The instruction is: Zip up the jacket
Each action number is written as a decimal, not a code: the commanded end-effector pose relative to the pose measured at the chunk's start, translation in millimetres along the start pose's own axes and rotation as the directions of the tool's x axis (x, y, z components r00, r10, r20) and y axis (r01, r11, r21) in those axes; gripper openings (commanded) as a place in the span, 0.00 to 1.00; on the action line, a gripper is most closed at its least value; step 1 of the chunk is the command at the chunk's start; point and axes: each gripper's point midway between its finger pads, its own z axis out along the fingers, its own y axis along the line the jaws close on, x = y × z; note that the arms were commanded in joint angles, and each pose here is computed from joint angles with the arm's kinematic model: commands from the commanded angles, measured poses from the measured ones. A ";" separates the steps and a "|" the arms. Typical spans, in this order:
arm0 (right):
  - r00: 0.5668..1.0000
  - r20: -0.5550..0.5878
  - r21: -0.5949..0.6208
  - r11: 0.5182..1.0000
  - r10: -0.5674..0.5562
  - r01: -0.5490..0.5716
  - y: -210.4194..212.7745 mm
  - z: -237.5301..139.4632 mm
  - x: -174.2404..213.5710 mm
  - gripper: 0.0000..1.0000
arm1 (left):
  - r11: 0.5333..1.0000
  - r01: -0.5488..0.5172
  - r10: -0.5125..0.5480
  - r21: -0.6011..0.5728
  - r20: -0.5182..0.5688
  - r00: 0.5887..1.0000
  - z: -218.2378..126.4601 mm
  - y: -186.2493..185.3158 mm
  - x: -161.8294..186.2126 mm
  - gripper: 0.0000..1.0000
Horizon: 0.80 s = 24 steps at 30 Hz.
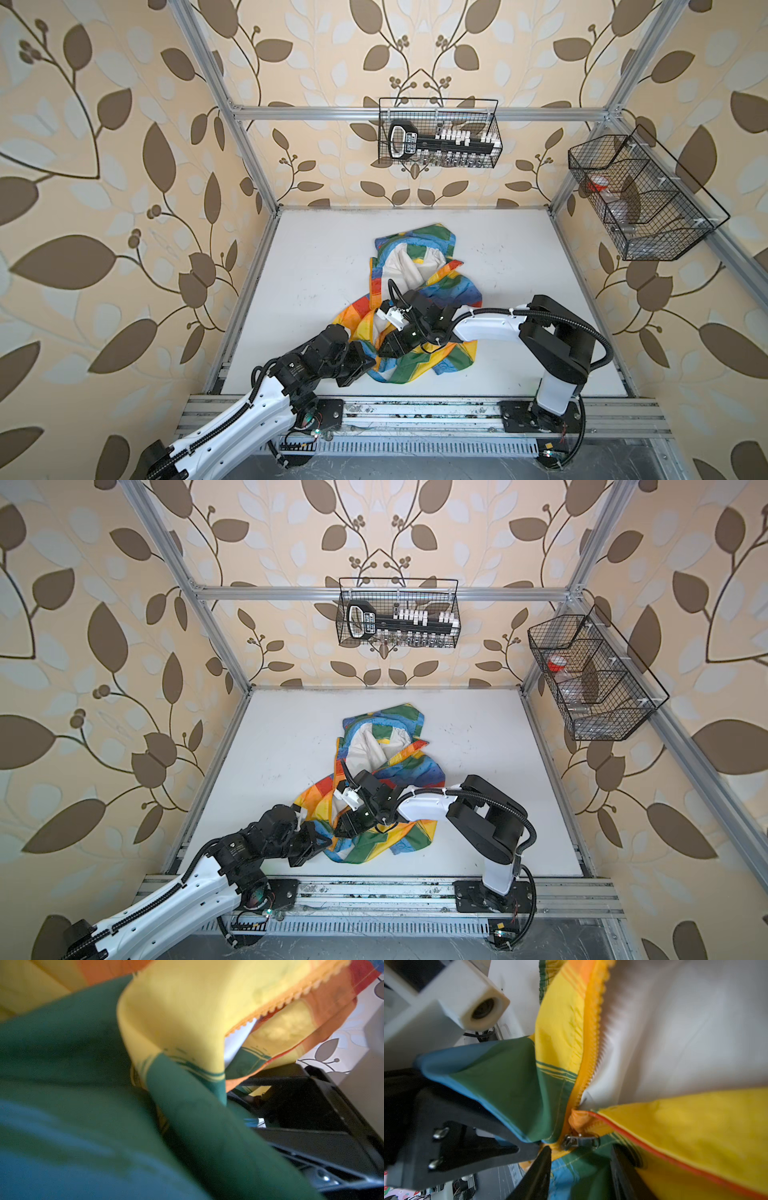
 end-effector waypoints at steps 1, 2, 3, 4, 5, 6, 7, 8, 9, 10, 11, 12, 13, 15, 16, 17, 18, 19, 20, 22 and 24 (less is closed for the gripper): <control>0.999 0.019 -0.049 0.998 0.046 -0.045 -4.3 6.9 1.8 0.49 | 1.000 -0.002 0.002 0.030 0.002 1.000 -2.7 -8.6 -0.2 0.00; 0.998 0.027 -0.084 0.995 0.063 -0.060 0.0 7.6 0.6 0.49 | 0.999 -0.001 0.001 0.033 0.004 1.000 -2.7 -8.9 -0.6 0.00; 0.996 0.032 -0.116 0.990 0.086 -0.081 3.0 8.7 1.0 0.49 | 0.999 0.000 0.000 0.035 0.006 1.000 -2.4 -8.9 -0.9 0.00; 0.994 0.040 -0.149 0.984 0.106 -0.099 5.8 9.3 0.0 0.49 | 0.999 0.001 -0.001 0.038 0.007 1.000 -2.0 -9.2 -1.1 0.00; 0.989 0.051 -0.181 0.976 0.136 -0.125 8.2 9.4 -1.7 0.49 | 0.999 0.002 -0.003 0.043 0.005 1.000 -1.3 -9.5 -1.0 0.00; 0.982 0.058 -0.222 0.962 0.179 -0.162 9.4 9.5 -3.0 0.48 | 0.999 0.006 -0.006 0.048 0.001 1.000 -0.3 -9.8 -0.6 0.00; 0.972 0.080 -0.280 0.941 0.222 -0.192 11.8 7.7 -8.3 0.48 | 0.999 0.009 -0.009 0.049 -0.004 1.000 0.8 -9.3 -0.1 0.00; 0.960 0.092 -0.326 0.919 0.266 -0.223 12.6 6.6 -12.0 0.47 | 0.999 0.009 -0.009 0.049 -0.007 1.000 1.3 -8.8 0.4 0.00; 0.944 0.100 -0.371 0.892 0.314 -0.257 10.9 5.1 -15.3 0.46 | 0.999 0.009 -0.009 0.048 -0.009 1.000 1.5 -8.6 0.9 0.00; 0.929 0.104 -0.416 0.864 0.354 -0.283 10.5 3.3 -18.6 0.45 | 0.999 0.010 -0.009 0.049 -0.012 1.000 1.4 -9.0 1.3 0.00; 0.918 0.104 -0.443 0.844 0.382 -0.301 9.4 2.7 -20.1 0.44 | 0.999 0.009 -0.008 0.052 -0.015 1.000 1.2 -9.9 1.8 0.00; 0.906 0.101 -0.469 0.823 0.411 -0.321 7.9 2.6 -21.2 0.43 | 0.999 0.007 -0.006 0.054 -0.017 1.000 0.9 -10.6 2.2 0.00; 0.898 0.097 -0.490 0.806 0.430 -0.333 8.0 3.0 -21.8 0.43 | 0.999 0.005 -0.004 0.053 -0.017 1.000 0.7 -10.4 2.3 0.00; 0.887 0.088 -0.521 0.780 0.454 -0.347 10.9 3.7 -23.4 0.42 | 0.999 0.006 -0.005 0.054 -0.016 1.000 0.9 -10.2 2.0 0.00; 0.884 0.088 -0.535 0.770 0.460 -0.348 12.9 3.6 -24.7 0.41 | 0.999 0.005 -0.004 0.054 -0.019 1.000 1.2 -10.0 2.5 0.00; 0.881 0.087 -0.550 0.760 0.465 -0.347 16.1 2.8 -25.8 0.41 | 0.999 0.006 -0.005 0.054 -0.019 1.000 1.7 -9.3 2.4 0.00; 0.877 0.089 -0.569 0.747 0.473 -0.345 19.3 0.9 -28.9 0.39 | 0.999 0.007 -0.006 0.051 -0.021 1.000 2.1 -8.2 2.8 0.00; 0.872 0.093 -0.587 0.734 0.480 -0.342 22.2 -1.9 -31.9 0.37 | 0.999 0.007 -0.006 0.051 -0.021 1.000 2.2 -8.1 2.9 0.00; 0.867 0.095 -0.608 0.718 0.489 -0.338 25.1 -5.5 -35.2 0.36 | 0.999 0.008 -0.007 0.049 -0.021 1.000 2.5 -7.3 2.8 0.00; 0.857 0.096 -0.644 0.688 0.506 -0.334 29.2 -12.6 -41.6 0.31 | 0.999 0.010 -0.009 0.049 -0.020 1.000 2.7 -7.0 2.6 0.00; 0.850 0.100 -0.662 0.672 0.518 -0.332 30.1 -18.6 -44.3 0.29 | 0.999 0.010 -0.009 0.050 -0.019 1.000 2.3 -7.7 2.4 0.00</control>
